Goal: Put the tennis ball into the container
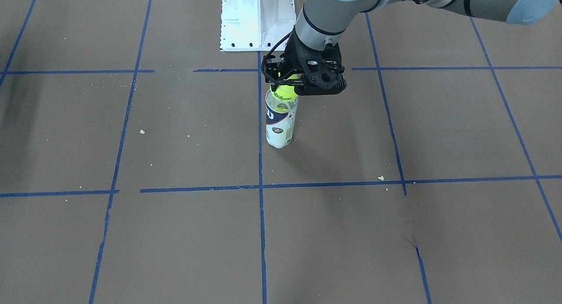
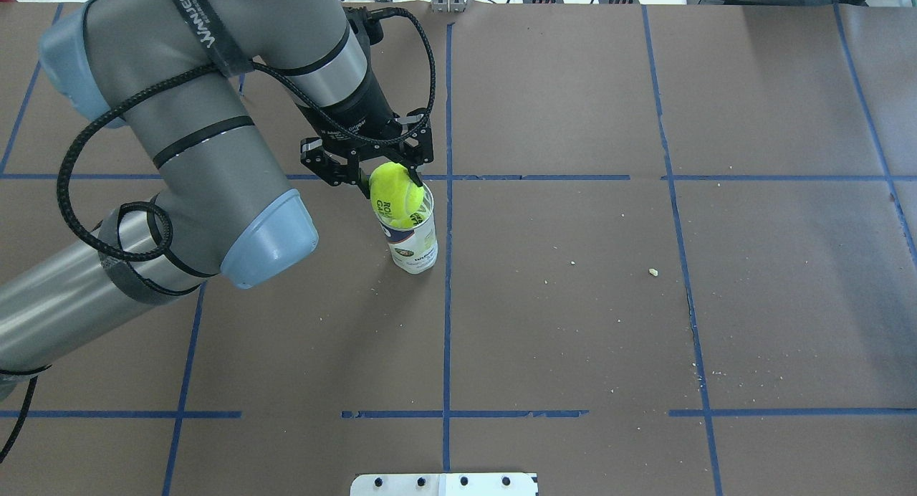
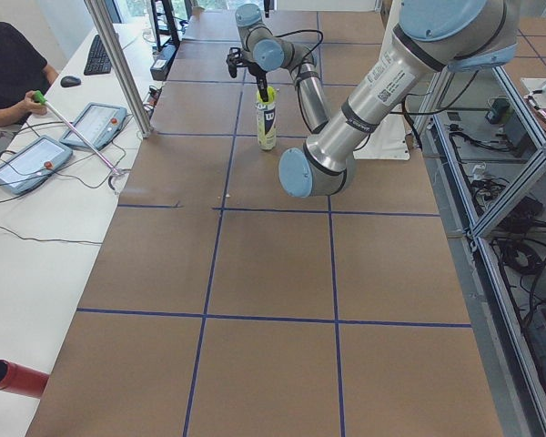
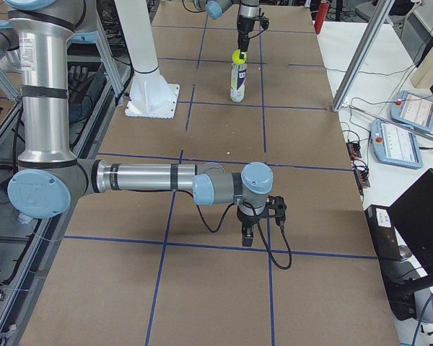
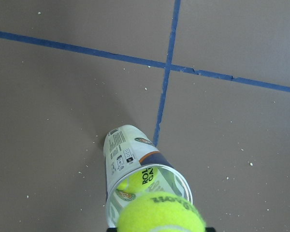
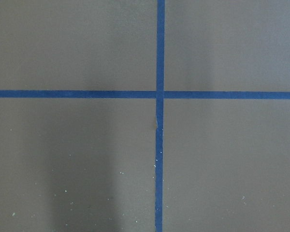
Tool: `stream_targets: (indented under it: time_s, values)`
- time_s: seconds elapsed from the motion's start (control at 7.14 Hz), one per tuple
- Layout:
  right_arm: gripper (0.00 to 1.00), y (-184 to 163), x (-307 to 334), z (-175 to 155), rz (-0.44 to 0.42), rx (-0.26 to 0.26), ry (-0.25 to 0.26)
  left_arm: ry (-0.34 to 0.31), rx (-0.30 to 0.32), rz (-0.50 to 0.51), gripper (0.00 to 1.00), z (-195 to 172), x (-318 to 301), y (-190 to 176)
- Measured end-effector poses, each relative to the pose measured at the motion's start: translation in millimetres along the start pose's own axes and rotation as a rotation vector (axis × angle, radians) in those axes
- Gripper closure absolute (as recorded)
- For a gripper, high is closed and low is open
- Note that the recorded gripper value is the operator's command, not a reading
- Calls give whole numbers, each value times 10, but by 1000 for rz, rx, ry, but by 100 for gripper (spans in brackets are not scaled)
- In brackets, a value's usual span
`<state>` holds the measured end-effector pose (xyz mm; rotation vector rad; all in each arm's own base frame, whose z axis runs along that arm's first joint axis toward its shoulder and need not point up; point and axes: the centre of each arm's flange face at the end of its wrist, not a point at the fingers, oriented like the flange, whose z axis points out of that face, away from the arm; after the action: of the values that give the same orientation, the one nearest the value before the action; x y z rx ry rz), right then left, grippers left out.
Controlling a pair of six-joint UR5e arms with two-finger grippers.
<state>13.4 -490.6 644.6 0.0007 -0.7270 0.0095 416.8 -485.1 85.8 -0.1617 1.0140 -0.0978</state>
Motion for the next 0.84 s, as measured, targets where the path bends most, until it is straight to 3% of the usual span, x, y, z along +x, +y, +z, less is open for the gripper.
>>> stream_targets:
  time_s: [0.84]
  values:
    - [0, 0, 0, 0, 0, 0, 0, 33, 9, 14, 0, -189, -79, 66]
